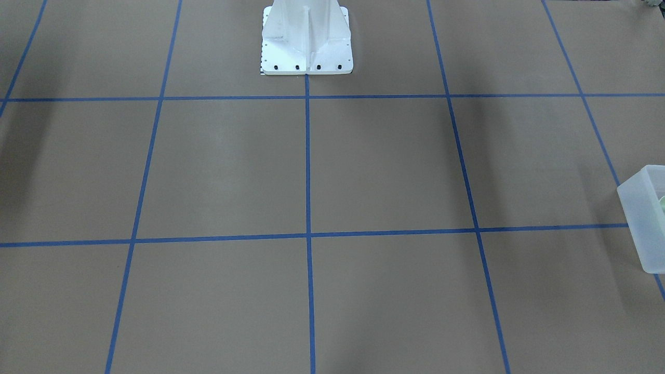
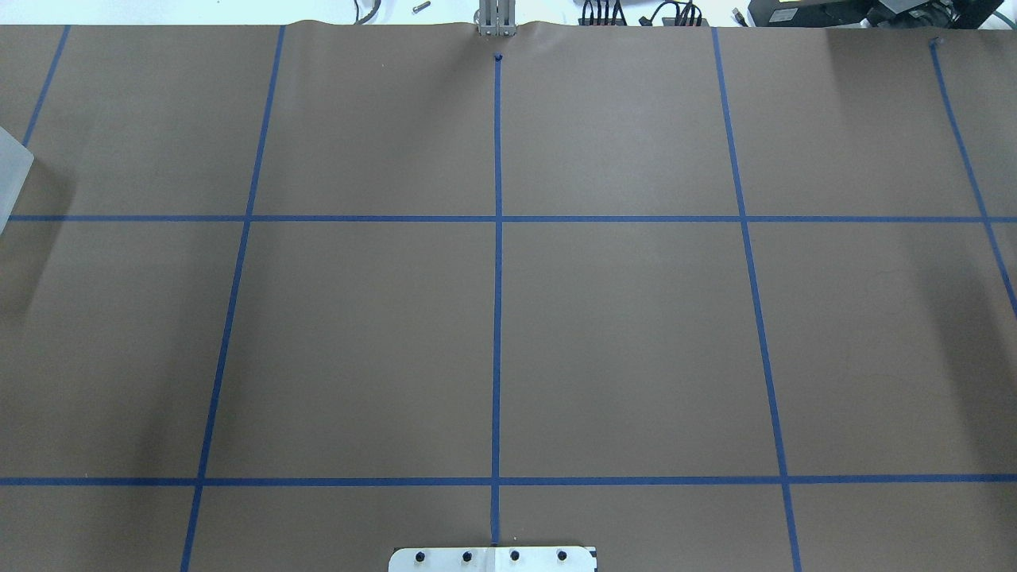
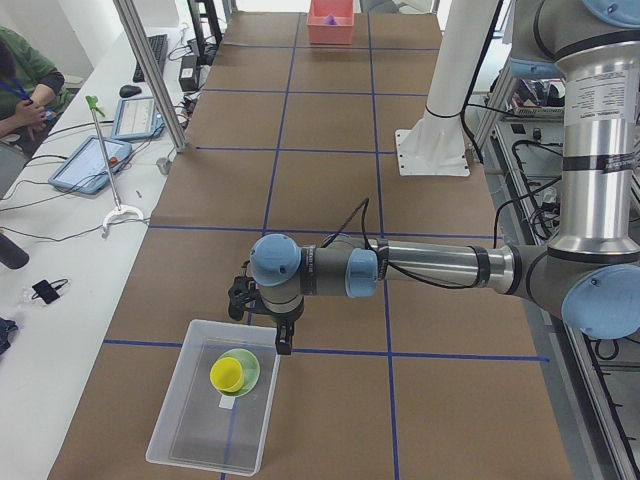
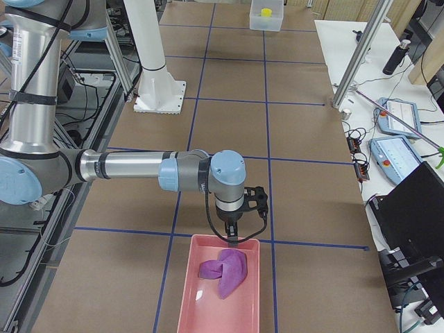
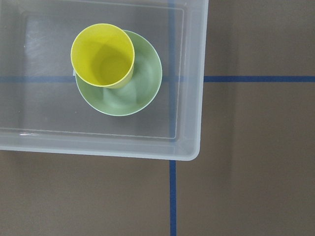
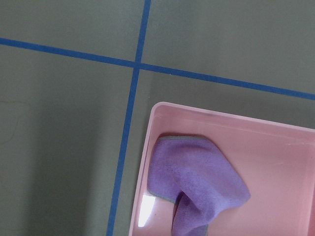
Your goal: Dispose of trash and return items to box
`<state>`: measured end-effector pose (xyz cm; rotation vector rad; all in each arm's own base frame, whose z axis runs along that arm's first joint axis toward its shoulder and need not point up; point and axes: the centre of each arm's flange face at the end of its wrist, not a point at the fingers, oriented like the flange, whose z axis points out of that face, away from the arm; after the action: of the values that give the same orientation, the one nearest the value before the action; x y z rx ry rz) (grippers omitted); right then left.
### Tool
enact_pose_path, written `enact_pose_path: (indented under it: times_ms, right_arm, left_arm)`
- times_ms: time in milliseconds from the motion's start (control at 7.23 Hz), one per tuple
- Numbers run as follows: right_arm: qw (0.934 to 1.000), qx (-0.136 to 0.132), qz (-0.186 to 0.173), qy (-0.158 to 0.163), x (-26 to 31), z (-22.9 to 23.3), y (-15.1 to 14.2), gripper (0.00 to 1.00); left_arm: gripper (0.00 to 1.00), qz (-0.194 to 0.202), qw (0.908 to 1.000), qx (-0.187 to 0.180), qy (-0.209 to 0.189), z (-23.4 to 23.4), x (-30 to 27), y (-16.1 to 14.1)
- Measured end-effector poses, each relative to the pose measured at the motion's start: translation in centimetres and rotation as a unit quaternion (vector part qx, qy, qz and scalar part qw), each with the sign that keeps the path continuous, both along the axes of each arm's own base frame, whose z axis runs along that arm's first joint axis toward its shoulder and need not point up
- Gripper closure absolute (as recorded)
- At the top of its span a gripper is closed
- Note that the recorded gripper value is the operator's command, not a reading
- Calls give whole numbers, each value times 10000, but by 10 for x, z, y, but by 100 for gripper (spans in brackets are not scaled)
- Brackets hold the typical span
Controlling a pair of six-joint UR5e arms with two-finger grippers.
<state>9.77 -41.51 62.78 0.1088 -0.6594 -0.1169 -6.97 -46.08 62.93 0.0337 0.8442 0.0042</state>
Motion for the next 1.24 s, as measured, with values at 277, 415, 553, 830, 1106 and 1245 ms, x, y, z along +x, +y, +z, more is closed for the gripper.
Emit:
enact_pose_path:
  times_ms: [277, 415, 553, 830, 1106, 1245]
  right_arm:
    - [10000, 4, 0, -15, 0, -1, 0, 0]
    - [10000, 9, -1, -39, -1, -1, 0, 0]
    - [10000, 12, -2, -62, -1, -2, 0, 0]
    - [9999, 14, -3, -111, -2, -2, 0, 0]
    - [9998, 8, -5, -180, -3, -2, 1, 0]
    - [9998, 9, -6, -200, -3, -3, 1, 0]
  left_arm:
    - [1, 0, 10000, 8, 0, 0, 0, 0]
    - [1, 0, 10000, 9, 0, 0, 0, 0]
    - [1, 0, 10000, 9, 0, 0, 0, 0]
    - [1, 0, 10000, 0, 0, 0, 0, 0]
    - [1, 0, 10000, -3, 0, 0, 0, 0]
    - [1, 0, 10000, -2, 0, 0, 0, 0]
